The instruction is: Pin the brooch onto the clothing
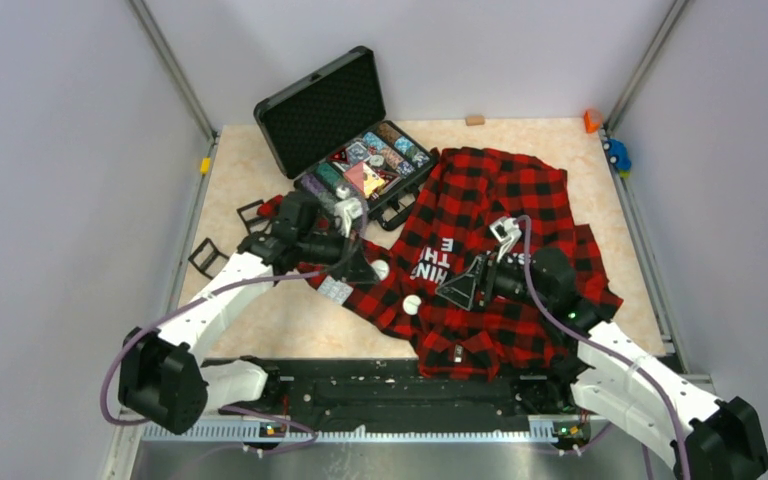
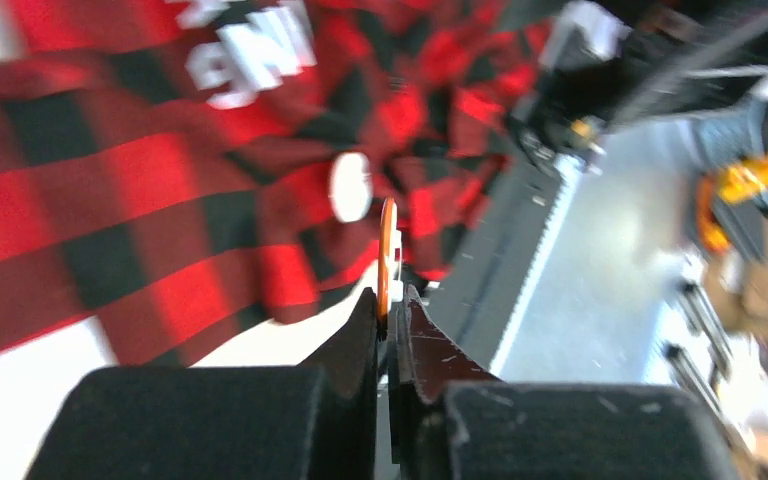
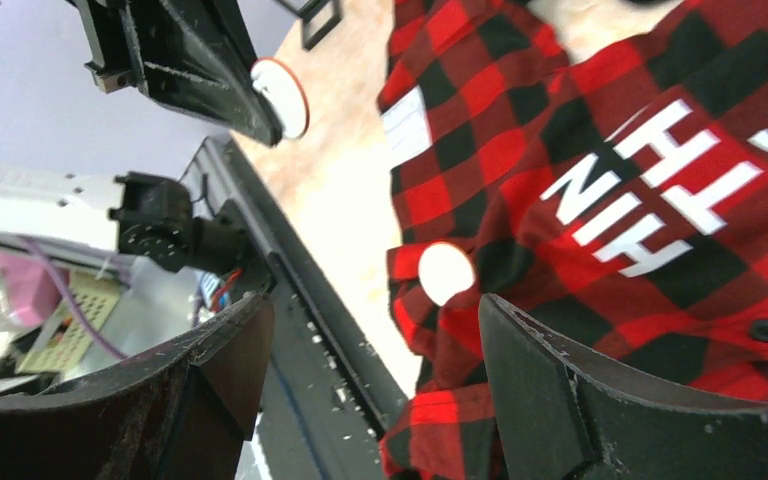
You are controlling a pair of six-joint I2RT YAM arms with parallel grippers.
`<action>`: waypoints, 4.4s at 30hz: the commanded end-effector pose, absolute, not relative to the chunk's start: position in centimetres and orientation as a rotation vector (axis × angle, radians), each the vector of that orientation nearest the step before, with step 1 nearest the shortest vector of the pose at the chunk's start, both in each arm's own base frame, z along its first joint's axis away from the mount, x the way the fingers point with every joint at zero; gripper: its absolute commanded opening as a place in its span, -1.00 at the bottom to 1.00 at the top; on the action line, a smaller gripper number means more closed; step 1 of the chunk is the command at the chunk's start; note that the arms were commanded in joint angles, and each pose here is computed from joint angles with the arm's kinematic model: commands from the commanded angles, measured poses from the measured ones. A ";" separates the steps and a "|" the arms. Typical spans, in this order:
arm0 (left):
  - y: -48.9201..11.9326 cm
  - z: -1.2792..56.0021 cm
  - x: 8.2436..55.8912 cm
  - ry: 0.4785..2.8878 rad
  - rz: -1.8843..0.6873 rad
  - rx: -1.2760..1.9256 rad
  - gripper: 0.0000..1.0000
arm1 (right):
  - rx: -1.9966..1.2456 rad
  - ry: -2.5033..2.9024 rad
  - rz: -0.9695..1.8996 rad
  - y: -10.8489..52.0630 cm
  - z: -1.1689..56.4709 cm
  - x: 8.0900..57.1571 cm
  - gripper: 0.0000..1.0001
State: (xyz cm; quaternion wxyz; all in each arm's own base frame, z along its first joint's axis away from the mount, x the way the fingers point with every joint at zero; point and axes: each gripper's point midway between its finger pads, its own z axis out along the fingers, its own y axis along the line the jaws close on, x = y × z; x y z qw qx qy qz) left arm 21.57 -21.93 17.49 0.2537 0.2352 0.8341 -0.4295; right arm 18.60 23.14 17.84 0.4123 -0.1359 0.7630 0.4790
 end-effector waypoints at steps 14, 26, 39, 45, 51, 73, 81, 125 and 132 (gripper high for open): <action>-27.7 25.3 11.8 1.782 -1.713 1.229 -1.00 | -0.526 1.718 1.615 29.4 26.1 14.8 0.37; -28.0 24.6 11.9 1.813 -1.667 1.217 -1.00 | -0.590 1.671 1.673 30.8 27.5 13.8 0.19; -28.2 24.4 12.0 1.824 -1.676 1.219 -1.00 | -0.598 1.682 1.672 31.5 27.1 14.1 -0.01; -28.3 24.2 12.2 1.835 -1.668 1.213 -1.00 | -0.609 1.677 1.682 31.7 27.0 14.0 -0.05; -28.3 24.0 12.4 1.842 -1.653 1.206 -1.00 | -0.613 1.703 1.674 31.8 26.3 14.0 -0.15; -28.3 24.1 12.4 1.836 -1.644 1.206 -1.00 | -0.575 1.937 1.410 32.6 21.1 16.5 -0.80; -28.3 23.6 12.8 1.857 -1.609 1.202 -1.00 | -0.569 1.811 1.397 31.2 24.9 16.0 -0.18; -27.1 25.1 15.9 1.846 -1.361 1.043 0.42 | -0.389 1.528 1.541 30.5 29.4 16.2 -1.00; -27.6 29.8 16.5 1.615 -1.443 0.809 0.42 | -0.260 1.310 1.585 28.4 33.0 16.2 -1.00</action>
